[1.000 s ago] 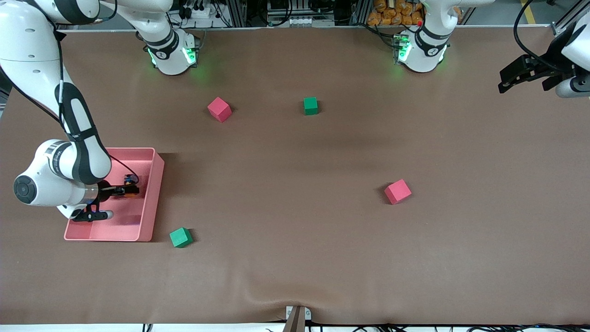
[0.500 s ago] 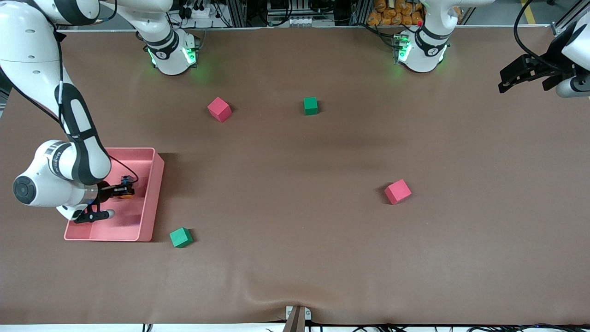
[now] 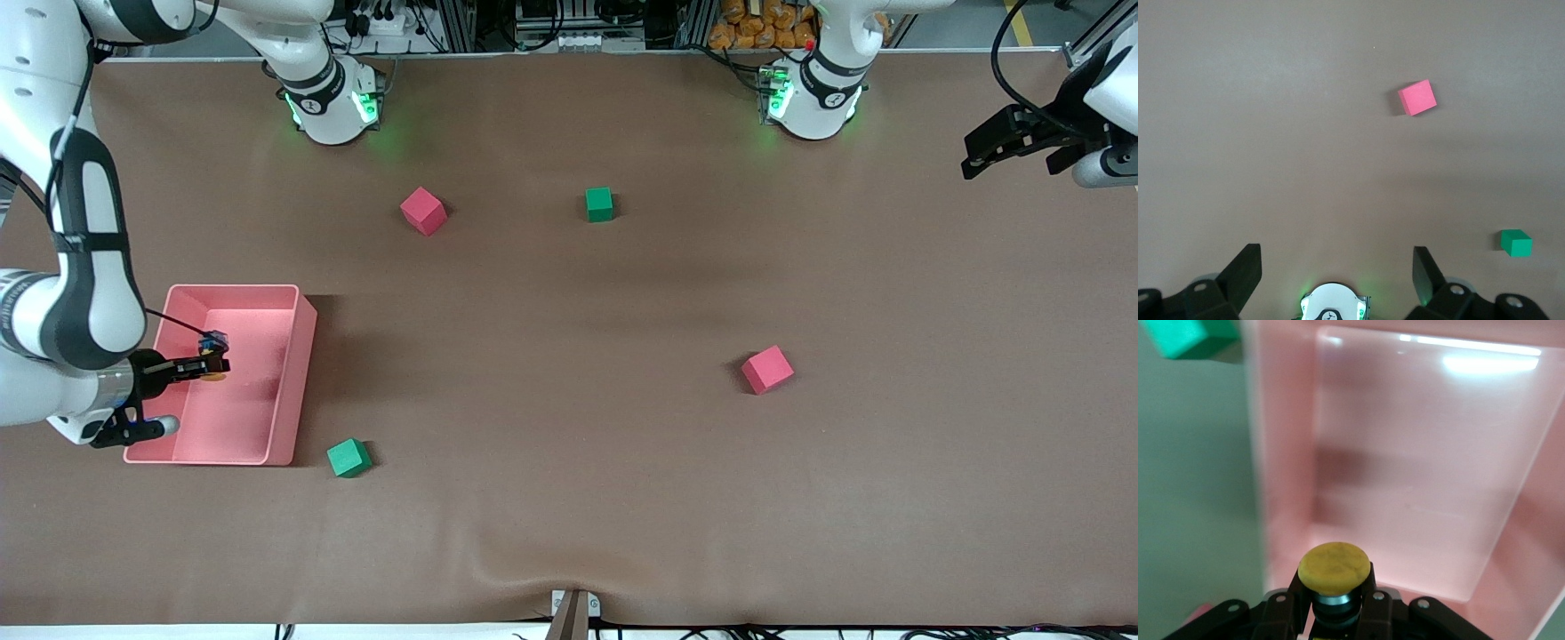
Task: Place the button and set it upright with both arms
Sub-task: 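Carry the button with the right gripper to the table middle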
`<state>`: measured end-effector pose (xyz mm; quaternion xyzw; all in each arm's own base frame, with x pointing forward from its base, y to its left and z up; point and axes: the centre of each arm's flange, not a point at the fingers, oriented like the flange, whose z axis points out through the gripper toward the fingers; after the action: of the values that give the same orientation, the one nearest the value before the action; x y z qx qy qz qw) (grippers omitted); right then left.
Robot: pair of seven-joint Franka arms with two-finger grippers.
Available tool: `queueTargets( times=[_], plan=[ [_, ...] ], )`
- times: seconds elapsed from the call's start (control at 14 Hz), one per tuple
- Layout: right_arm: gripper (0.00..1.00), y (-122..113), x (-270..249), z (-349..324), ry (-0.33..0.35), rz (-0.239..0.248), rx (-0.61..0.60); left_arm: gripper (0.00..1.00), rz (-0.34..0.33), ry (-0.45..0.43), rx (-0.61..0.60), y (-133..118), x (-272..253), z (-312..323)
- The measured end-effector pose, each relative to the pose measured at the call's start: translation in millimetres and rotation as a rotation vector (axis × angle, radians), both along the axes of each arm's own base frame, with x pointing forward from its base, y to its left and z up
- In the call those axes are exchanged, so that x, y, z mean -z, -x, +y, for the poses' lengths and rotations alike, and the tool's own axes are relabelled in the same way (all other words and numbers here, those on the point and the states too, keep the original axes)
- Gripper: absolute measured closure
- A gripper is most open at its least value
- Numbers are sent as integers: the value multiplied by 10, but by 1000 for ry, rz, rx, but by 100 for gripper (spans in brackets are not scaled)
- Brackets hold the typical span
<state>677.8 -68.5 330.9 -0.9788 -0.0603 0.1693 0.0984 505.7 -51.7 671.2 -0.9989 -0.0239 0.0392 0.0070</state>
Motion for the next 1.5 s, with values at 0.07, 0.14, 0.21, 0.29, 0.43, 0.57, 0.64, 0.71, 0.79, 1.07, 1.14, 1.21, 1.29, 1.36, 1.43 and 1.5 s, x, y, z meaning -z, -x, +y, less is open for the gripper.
queueTargets(
  times=[0.07,0.14,0.21,0.29,0.43,0.57,0.64,0.71,0.79,1.07,1.14,1.21,1.29,1.36,1.43,1.5],
  plan=[
    [67,-52,-160,291,6,10,23,0,0,0,0,0,0,-1],
    [67,-103,-307,689,4,10,56,0,0,0,0,0,0,-1],
    [67,-136,-438,1148,2,3,91,0,0,0,0,0,0,-1],
    [67,-141,-556,1642,5,-13,116,0,0,0,0,0,0,-1],
    [67,-68,-676,2769,17,-101,144,0,0,0,0,0,-1,2],
    [67,104,-564,3771,7,-188,180,0,0,0,-1,0,-1,3],
    [67,183,-442,4149,-7,-225,194,0,0,0,-1,0,-1,4],
    [67,261,-285,4473,-24,-257,202,0,-1,0,-1,0,-2,6],
    [67,340,-113,4737,-39,-280,204,0,-1,0,-1,2,-5,7],
    [67,716,470,5518,-81,-324,184,0,-2,0,-3,4,-10,15],
    [67,819,576,5665,-86,-328,167,0,-2,0,-3,4,-10,17],
    [67,919,676,5785,-85,-326,150,0,-2,0,-3,4,-10,18],
    [67,1005,745,5882,-85,-323,135,0,-2,0,-4,4,-10,19],
    [67,1079,789,5963,-85,-321,124,0,-2,0,-4,4,-11,19],
    [67,1140,817,6035,-87,-324,120,0,-2,0,-4,4,-10,20],
    [67,1199,853,6111,-91,-329,128,0,-2,0,-4,4,-10,20]
  ],
)
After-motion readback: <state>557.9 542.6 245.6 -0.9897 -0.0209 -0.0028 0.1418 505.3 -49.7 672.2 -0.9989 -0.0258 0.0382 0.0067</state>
